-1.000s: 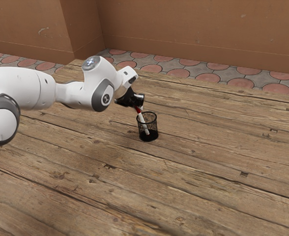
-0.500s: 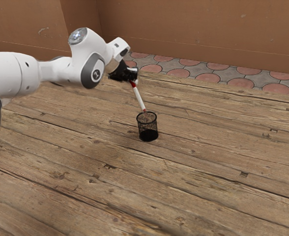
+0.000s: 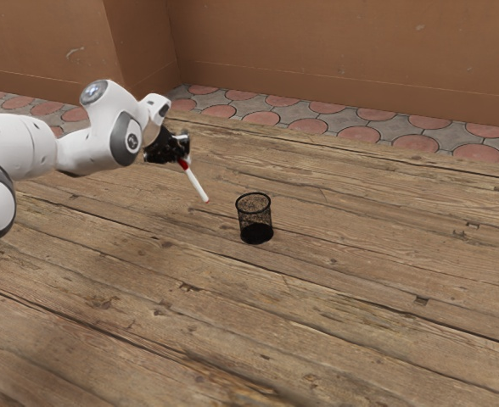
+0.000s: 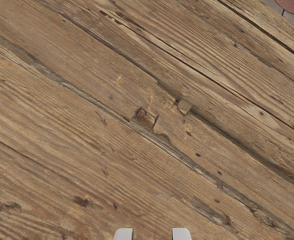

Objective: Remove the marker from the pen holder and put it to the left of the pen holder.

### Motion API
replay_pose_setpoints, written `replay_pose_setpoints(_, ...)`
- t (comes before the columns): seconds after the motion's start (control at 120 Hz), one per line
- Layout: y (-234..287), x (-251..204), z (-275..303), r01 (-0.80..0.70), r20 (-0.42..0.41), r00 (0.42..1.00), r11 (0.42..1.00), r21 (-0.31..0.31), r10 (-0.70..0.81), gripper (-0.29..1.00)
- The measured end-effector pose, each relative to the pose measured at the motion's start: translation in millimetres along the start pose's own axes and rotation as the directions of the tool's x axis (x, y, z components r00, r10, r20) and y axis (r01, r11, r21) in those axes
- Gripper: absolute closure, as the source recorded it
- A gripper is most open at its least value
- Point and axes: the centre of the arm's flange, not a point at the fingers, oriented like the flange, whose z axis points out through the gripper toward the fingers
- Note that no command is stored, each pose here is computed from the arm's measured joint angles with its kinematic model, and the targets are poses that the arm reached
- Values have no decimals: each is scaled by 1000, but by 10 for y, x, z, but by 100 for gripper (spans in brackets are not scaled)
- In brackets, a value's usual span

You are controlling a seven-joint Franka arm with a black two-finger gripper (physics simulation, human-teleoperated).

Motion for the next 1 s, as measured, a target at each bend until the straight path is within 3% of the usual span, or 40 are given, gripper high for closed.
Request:
replay_pose_setpoints(0.208, -500, -18, 215, 157, 43, 987, 987, -27, -156, 70)
replay_pose_setpoints(0.442, -1161, -83, 465, 361, 96, 930, 931, -55, -355, 63)
replay_pose_setpoints(0.558, -1313, -69, 471, 397, 110, 914, 916, -58, -390, 44)
replay_pose_setpoints(0.692, -1245, 169, 50, 348, 119, 932, 937, -39, -342, 24)
replay_pose_setpoints(0.858, -1471, -86, 182, 339, 277, 899, 939, 50, -339, 11)
replay_pose_setpoints(0.908, -1235, -15, -177, 291, 298, 909, 955, 52, -293, 8)
replay_pose_setpoints(1.0, 115, 15, -1671, 33, 323, 945, 999, 40, -44, 5)
